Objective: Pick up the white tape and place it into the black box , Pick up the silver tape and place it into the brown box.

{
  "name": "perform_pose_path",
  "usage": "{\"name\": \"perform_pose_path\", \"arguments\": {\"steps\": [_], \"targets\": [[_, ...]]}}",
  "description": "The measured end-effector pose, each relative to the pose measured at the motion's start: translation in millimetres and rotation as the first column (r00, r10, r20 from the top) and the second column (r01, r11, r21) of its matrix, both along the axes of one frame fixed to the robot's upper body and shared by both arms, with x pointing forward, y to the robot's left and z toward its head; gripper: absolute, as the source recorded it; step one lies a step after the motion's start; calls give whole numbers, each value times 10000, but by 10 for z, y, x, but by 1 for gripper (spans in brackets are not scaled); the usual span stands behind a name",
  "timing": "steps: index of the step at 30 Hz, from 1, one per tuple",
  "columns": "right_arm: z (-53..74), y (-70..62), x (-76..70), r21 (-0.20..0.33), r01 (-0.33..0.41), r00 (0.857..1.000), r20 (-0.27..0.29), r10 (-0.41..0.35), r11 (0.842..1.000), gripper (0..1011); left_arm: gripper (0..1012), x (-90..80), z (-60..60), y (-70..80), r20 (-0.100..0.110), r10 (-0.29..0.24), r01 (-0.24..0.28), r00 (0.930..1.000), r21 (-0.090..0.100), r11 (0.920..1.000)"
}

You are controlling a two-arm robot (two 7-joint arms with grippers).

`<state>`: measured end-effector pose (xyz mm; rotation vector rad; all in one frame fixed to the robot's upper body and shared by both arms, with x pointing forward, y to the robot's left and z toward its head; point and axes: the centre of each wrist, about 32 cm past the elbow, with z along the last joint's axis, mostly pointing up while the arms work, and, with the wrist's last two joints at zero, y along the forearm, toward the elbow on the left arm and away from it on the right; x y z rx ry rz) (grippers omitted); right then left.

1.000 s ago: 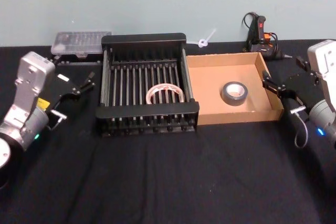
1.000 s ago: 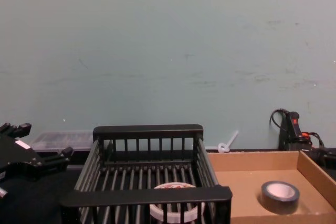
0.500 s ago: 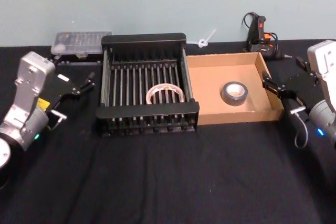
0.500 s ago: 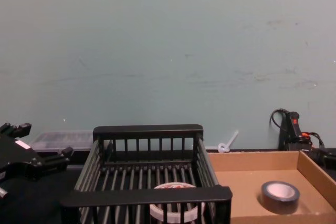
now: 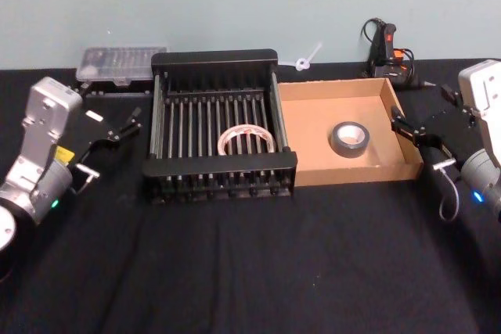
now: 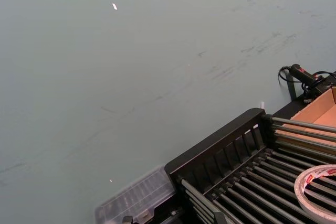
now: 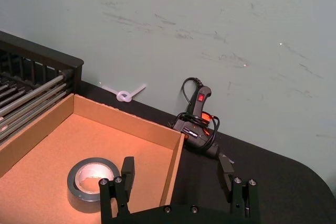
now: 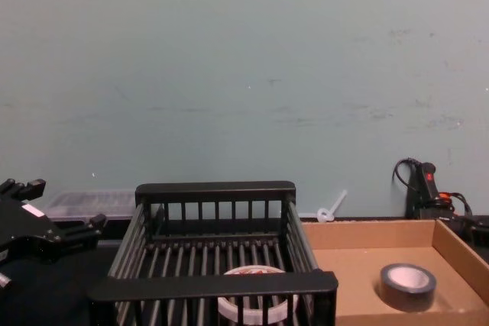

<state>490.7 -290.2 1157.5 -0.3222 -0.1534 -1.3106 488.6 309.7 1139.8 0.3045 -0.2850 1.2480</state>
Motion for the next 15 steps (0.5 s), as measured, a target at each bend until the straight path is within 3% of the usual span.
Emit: {"name": "perform_pose_path", "arguments": {"steps": [15], "targets": [[0,0,0,-1,0,10000,1,0,10000,1002,1001,0,0,0,0,0,0,10000,0,10000]]}}
